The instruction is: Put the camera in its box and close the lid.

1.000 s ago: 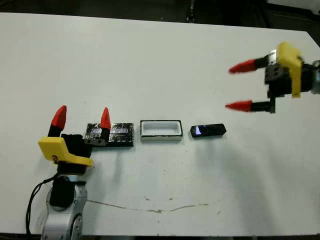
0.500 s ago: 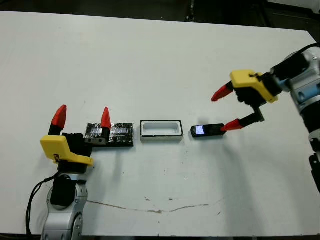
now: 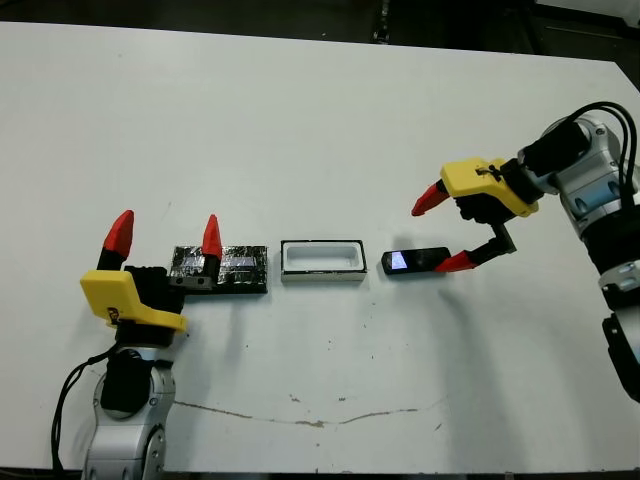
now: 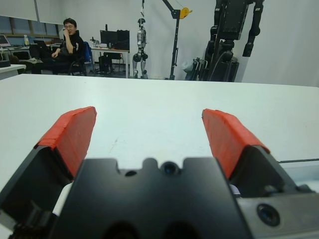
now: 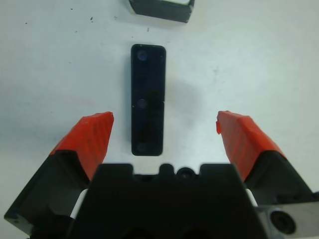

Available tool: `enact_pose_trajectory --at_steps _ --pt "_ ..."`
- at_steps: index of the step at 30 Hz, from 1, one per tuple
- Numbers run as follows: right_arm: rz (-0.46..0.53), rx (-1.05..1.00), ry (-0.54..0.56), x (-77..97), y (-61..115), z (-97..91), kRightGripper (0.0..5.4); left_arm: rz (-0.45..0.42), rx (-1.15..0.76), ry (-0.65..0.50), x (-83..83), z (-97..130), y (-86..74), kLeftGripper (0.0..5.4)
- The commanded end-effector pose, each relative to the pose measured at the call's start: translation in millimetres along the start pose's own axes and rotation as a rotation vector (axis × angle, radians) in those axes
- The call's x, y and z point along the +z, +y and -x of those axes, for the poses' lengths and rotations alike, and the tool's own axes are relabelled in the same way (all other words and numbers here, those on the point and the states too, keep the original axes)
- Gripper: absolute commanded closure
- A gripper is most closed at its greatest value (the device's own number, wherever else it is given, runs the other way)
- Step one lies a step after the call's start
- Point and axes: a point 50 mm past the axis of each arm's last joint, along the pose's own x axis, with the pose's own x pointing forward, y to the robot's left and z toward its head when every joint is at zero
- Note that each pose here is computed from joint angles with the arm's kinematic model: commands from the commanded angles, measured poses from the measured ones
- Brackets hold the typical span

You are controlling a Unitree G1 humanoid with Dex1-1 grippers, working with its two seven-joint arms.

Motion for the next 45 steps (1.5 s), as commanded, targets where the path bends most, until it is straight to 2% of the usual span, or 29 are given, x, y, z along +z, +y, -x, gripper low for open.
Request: enact_pose_trajectory --at_steps 1,5,10,14,19,24,33,43,45 --pt "-0.013 0.014 0.014 -2.6 6.0 -5.0 0.01 -0.012 -0.007 0.020 -2.0 3 1.7 0.00" --pt "-0.057 0.001 -0.022 -8.6 12.3 -11.7 0.01 -0.004 -0.013 0.020 -1.9 3 1.6 0.00" --pt "-0.132 -0.005 -0.027 -17.2 19.1 -21.5 0.60 0.000 -0.012 0.021 -2.4 4 1.0 0.00" --pt "-0.112 -0.003 -0.041 -20.0 23.1 -29.2 1.16 -0.003 -0.011 0.017 -2.3 4 0.6 0.00" --pt "-0.105 0.012 -0.001 -23.5 28.4 -38.2 1.90 -0.001 -0.014 0.019 -2.4 4 0.5 0.00" --pt "-0.093 0.008 0.011 -24.9 30.9 -39.9 2.57 0.010 -0.009 0.022 -2.5 5 0.4 0.00" --pt "-0.134 -0.029 0.005 -23.1 25.2 -24.3 3.75 0.005 -0.007 0.024 -3.0 5 -0.4 0.00" --pt "-0.117 -0.121 -0.012 -8.7 6.9 11.4 3.76 0.006 0.002 0.030 -4.2 6 -1.1 0.00" --pt "-0.155 -0.143 -0.010 -5.7 2.7 17.9 3.76 0.010 -0.001 0.029 -4.5 7 -0.5 0.00"
